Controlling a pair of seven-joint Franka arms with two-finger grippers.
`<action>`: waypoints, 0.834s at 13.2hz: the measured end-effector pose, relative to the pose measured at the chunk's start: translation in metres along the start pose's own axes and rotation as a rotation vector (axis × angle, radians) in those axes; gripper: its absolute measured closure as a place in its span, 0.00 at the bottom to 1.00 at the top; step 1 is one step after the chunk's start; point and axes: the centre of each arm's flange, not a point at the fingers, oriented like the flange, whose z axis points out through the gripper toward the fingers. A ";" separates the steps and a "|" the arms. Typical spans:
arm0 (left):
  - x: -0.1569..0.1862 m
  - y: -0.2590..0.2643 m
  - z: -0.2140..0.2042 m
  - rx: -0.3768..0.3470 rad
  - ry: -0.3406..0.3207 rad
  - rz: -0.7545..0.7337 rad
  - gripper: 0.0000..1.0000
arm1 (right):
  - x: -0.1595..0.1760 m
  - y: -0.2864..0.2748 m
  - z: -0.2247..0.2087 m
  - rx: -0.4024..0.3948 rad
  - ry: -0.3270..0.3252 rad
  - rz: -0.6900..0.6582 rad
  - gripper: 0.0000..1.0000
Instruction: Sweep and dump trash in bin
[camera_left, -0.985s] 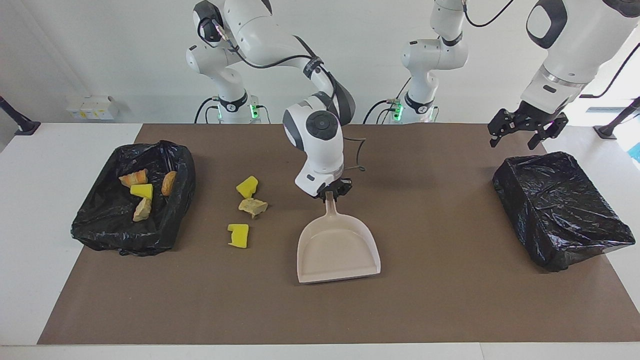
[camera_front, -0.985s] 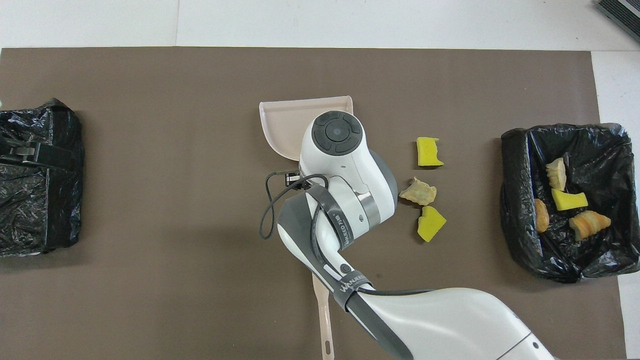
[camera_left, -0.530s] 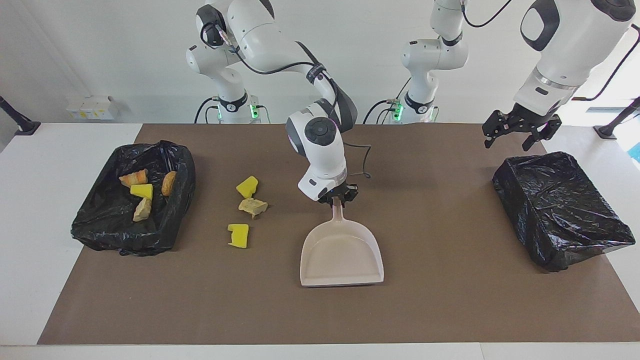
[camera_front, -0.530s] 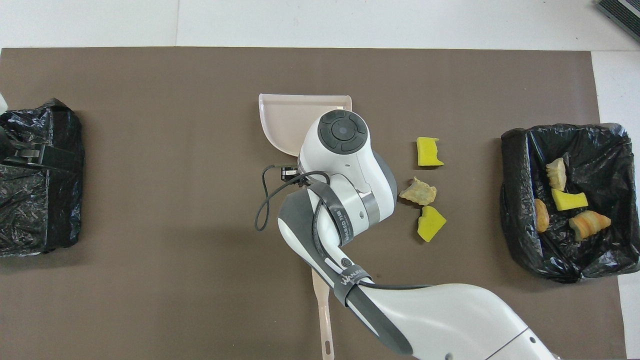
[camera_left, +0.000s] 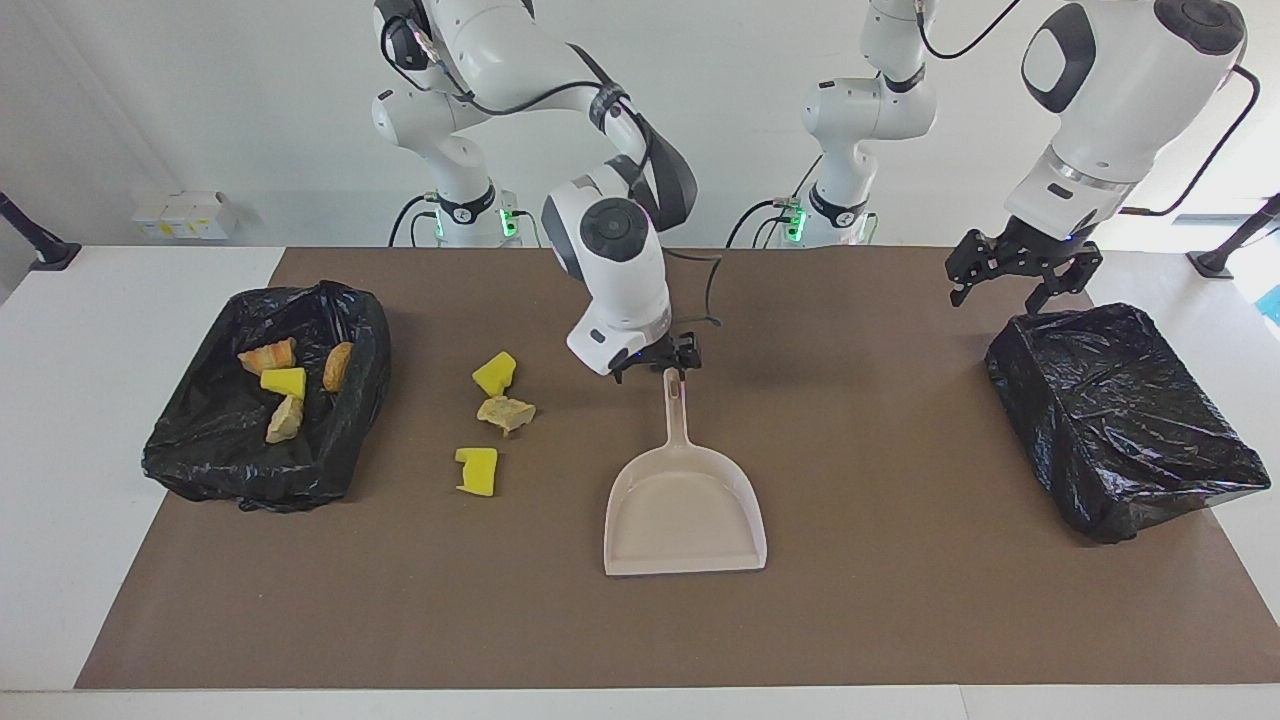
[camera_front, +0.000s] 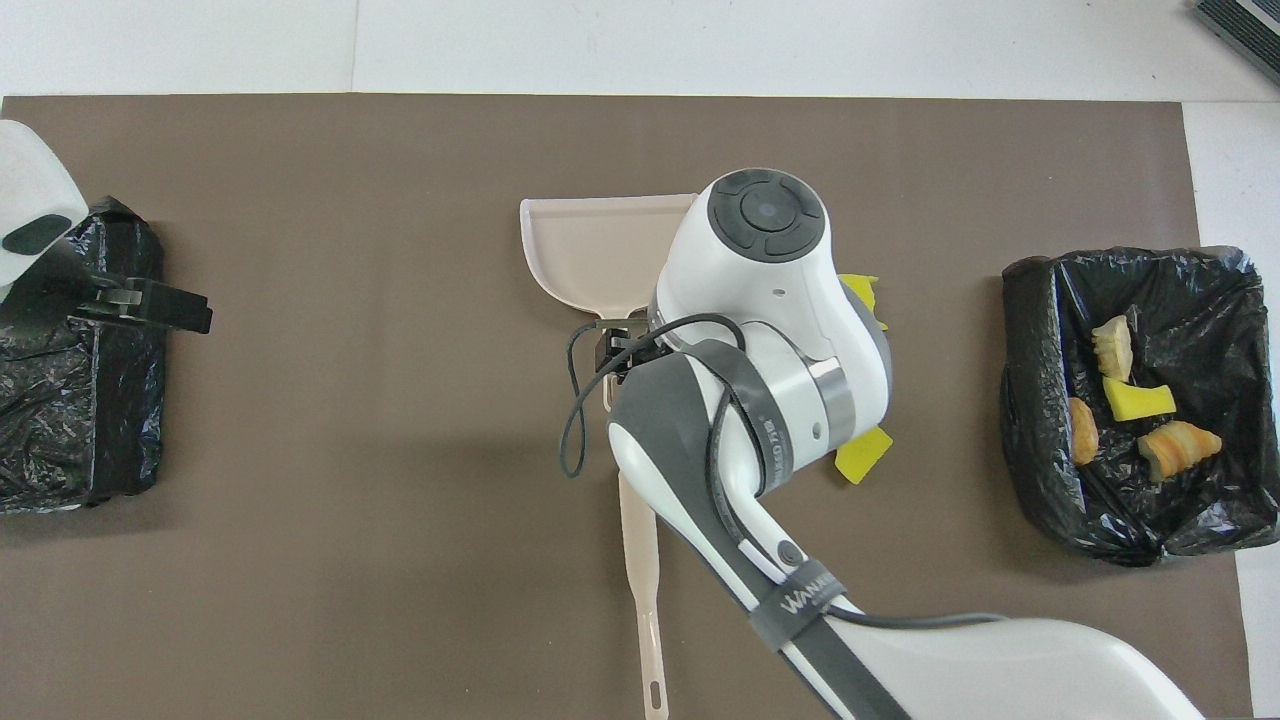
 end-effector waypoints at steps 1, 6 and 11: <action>0.007 0.010 0.008 -0.001 0.005 0.018 0.00 | -0.023 0.006 -0.014 -0.006 -0.024 -0.017 0.00; 0.045 0.084 0.065 -0.013 0.037 0.056 0.00 | -0.156 0.009 0.048 -0.060 -0.117 -0.117 0.00; 0.064 0.172 0.116 -0.034 0.086 0.024 0.00 | -0.212 0.017 0.093 -0.003 -0.101 -0.086 0.00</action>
